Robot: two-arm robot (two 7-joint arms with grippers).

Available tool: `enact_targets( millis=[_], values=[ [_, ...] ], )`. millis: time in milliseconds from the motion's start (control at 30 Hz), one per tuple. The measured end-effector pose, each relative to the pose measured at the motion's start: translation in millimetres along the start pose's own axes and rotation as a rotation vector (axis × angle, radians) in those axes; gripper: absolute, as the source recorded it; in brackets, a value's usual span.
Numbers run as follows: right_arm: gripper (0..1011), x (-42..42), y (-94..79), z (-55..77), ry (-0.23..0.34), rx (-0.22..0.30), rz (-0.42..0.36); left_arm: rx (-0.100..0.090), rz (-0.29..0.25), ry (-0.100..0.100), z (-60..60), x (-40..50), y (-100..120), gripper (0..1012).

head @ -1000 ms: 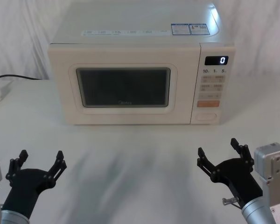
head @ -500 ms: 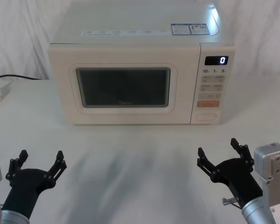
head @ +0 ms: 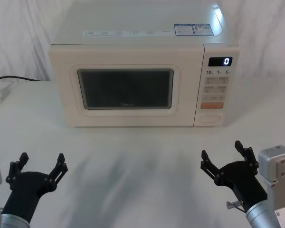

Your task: Press the button to open the microwave door with one hand; close the microwave door with the other hand.

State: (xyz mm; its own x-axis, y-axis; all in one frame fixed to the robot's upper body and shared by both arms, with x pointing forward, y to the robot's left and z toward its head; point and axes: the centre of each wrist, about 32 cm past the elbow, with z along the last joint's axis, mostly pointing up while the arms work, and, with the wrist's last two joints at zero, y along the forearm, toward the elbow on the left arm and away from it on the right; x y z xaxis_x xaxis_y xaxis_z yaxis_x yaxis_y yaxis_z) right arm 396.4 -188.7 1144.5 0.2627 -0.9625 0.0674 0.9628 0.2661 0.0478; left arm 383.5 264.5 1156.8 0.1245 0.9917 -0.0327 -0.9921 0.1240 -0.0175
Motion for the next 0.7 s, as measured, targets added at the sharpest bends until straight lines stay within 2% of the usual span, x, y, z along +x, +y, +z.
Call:
enact_targets(
  millis=[700],
  values=[
    [1002, 0.0, 0.0, 0.0, 0.000, 0.000, 0.000, 0.000, 0.000, 0.000, 0.0, 0.0, 0.0, 1001]
  ],
)
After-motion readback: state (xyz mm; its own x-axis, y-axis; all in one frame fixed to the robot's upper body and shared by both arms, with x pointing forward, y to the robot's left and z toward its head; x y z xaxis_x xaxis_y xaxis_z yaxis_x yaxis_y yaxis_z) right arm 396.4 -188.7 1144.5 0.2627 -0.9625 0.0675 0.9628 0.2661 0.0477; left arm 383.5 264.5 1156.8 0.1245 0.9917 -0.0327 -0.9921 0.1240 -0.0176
